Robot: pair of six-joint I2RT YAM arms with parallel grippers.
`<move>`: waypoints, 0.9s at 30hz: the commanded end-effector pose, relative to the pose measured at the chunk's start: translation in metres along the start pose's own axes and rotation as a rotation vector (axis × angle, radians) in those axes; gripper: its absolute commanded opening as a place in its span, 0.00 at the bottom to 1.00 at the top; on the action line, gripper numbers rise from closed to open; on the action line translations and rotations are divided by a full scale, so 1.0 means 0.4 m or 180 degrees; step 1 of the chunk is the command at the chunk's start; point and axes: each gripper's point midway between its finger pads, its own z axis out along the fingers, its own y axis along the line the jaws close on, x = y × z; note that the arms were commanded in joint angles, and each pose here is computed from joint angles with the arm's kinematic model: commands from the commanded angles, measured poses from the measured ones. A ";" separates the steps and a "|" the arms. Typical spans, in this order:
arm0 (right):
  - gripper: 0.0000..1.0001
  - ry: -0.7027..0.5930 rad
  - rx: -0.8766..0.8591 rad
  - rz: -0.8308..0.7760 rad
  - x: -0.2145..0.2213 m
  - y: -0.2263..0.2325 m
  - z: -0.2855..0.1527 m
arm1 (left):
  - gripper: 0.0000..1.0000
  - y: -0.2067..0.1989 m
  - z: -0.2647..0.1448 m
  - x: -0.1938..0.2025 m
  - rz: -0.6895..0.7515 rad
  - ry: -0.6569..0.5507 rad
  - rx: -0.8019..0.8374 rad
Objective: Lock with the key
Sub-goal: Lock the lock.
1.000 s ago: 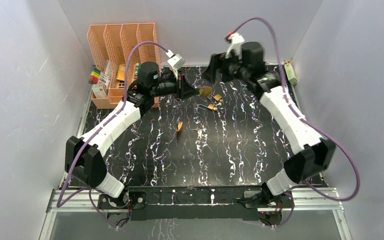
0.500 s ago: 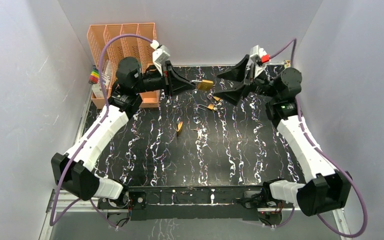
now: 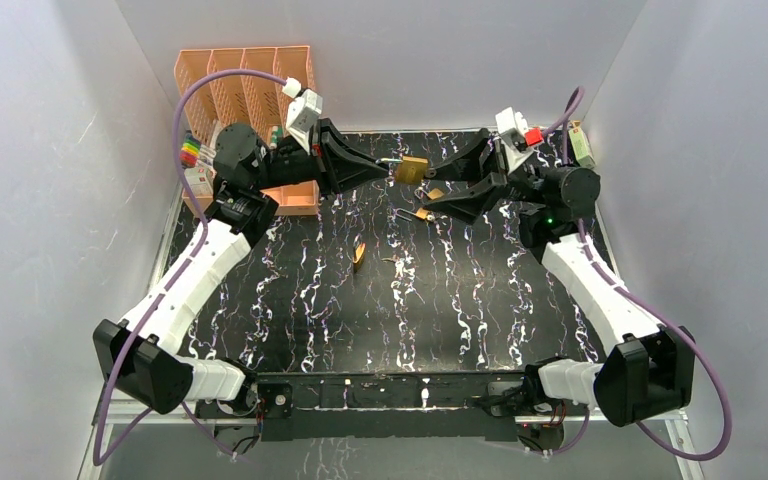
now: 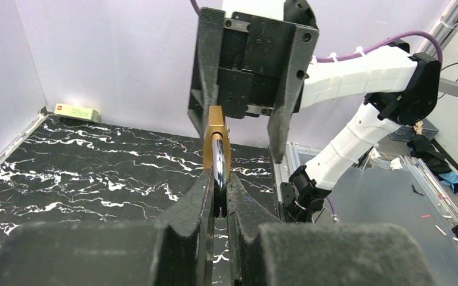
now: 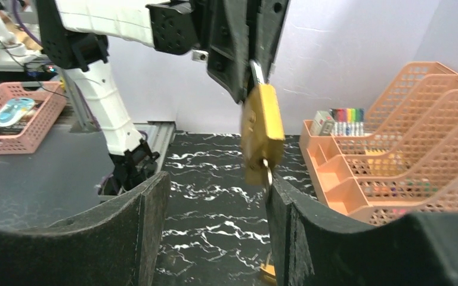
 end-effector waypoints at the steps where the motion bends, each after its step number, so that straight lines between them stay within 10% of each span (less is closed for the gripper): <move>1: 0.64 -0.0175 -0.0154 -0.0283 -0.061 0.033 0.040 | 0.00 -0.033 -0.006 -0.075 0.0309 -0.0257 0.0006; 10: 0.63 -0.0282 -0.0191 -0.0238 -0.060 0.013 0.087 | 0.00 -0.034 -0.006 -0.067 0.0256 -0.0270 0.0039; 27: 0.96 -0.0329 0.0610 -0.0464 -0.076 -0.088 0.078 | 0.00 -0.061 -0.018 -0.084 0.0370 -0.0276 0.0053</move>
